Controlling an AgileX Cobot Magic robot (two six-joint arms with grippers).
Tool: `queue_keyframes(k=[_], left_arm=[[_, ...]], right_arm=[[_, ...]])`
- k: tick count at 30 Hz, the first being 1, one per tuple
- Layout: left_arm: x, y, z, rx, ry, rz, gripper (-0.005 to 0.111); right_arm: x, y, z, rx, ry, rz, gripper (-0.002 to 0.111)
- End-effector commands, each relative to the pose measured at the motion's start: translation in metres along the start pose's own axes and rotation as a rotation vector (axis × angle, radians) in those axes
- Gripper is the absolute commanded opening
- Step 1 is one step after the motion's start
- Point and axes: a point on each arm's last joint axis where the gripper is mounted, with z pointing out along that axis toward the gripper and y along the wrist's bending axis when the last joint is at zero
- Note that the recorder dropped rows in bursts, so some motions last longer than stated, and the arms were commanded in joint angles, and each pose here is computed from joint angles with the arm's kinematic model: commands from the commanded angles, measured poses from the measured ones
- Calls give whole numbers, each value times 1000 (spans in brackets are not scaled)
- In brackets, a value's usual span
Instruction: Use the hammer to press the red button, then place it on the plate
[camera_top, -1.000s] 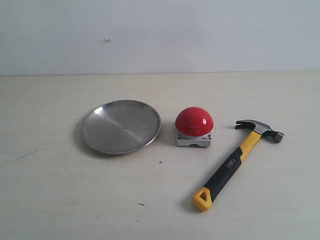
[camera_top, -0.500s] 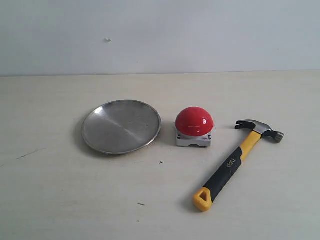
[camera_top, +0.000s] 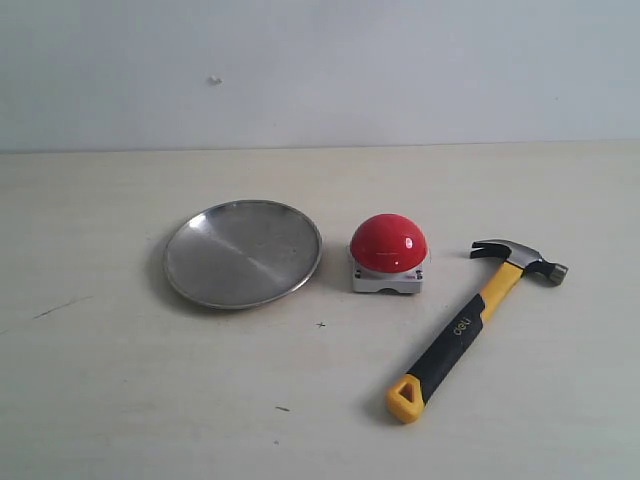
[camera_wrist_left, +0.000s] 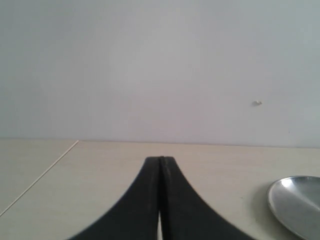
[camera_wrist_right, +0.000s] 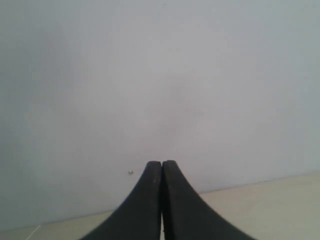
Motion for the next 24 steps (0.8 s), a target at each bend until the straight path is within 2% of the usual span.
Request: queue_keyframes(k=[1,6,11,14,20,24], left_arm=[[1,0,-1,-4,-3,2,0],[1,0,-1,-4,-3,2,0],[1,0,-1,-4,-3,2,0],[1,0,-1,-4,-3,2,0],[1,0,-1,-4,-3,2,0],[1,0,-1,-4,-3,2,0]], right_arm=[[4,-2,0,13,33,92,0],[15,-21,-2,107,-74,250,0],[26,-30,-3,168,-34,134,0],[31,-37,-3,232,-25,148,0],[34,-44,-5,339,9,-4,0],[33,-49,-7,396,0,-11,0]])
